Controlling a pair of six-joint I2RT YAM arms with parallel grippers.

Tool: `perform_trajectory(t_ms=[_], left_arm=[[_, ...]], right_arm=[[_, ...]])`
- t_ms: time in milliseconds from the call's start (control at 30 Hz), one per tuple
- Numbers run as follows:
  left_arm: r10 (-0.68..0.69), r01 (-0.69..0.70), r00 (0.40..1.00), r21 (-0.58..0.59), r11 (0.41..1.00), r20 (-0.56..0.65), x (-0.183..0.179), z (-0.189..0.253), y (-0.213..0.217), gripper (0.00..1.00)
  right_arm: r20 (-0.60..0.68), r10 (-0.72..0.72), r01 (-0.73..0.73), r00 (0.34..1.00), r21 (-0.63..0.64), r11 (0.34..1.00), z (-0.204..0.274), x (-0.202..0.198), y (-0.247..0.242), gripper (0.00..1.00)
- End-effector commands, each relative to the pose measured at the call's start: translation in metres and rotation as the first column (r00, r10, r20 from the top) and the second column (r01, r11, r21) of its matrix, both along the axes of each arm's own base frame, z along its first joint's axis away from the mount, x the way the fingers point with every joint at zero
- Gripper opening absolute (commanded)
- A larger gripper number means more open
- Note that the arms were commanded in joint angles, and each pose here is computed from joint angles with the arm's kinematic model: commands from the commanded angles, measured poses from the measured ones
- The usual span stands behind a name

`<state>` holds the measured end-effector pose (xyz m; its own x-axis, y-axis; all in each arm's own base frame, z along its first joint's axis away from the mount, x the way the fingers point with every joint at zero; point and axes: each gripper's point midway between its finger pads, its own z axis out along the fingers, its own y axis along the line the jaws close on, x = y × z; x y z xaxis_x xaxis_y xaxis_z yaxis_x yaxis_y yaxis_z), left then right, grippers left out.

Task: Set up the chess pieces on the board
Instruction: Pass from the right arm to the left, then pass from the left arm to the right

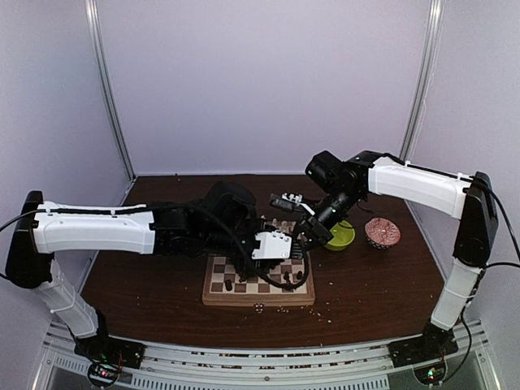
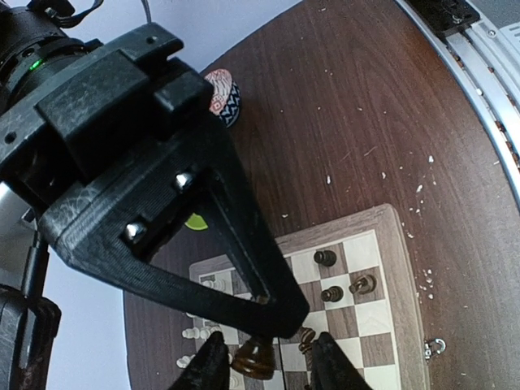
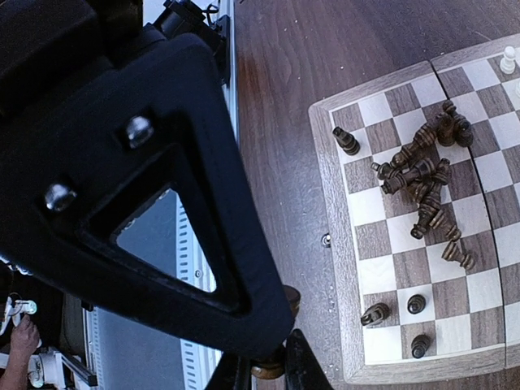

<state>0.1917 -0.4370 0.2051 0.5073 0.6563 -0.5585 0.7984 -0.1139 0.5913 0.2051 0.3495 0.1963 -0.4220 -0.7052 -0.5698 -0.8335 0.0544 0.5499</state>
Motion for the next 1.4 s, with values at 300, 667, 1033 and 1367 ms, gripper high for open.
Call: perform_trajectory(t_ms=[300, 667, 1033, 1367], left_arm=[[0.031, -0.031, 0.998, 0.006, 0.999, 0.056, 0.010, -0.003, -0.007, 0.30], [0.040, -0.040, 0.998, -0.001, 0.999, 0.044, 0.010, -0.001, -0.008, 0.19], [0.159, -0.186, 0.973, -0.158, 0.970, -0.168, 0.032, 0.016, -0.010, 0.11], [-0.072, -0.330, 0.775, -0.499, 0.801, -0.628, 0.060, 0.092, -0.021, 0.13]], right_arm=[[-0.037, 0.027, -0.026, 0.999, 0.029, 0.999, 0.005, -0.011, 0.003, 0.08], [-0.056, -0.023, 0.024, 0.998, 0.010, 1.000, 0.001, -0.002, 0.008, 0.08], [0.105, -0.063, 0.052, 0.992, 0.106, 0.993, 0.052, 0.017, -0.039, 0.39], [0.287, -0.214, 0.123, 0.934, 0.303, 0.945, 0.094, 0.035, -0.056, 0.40]])
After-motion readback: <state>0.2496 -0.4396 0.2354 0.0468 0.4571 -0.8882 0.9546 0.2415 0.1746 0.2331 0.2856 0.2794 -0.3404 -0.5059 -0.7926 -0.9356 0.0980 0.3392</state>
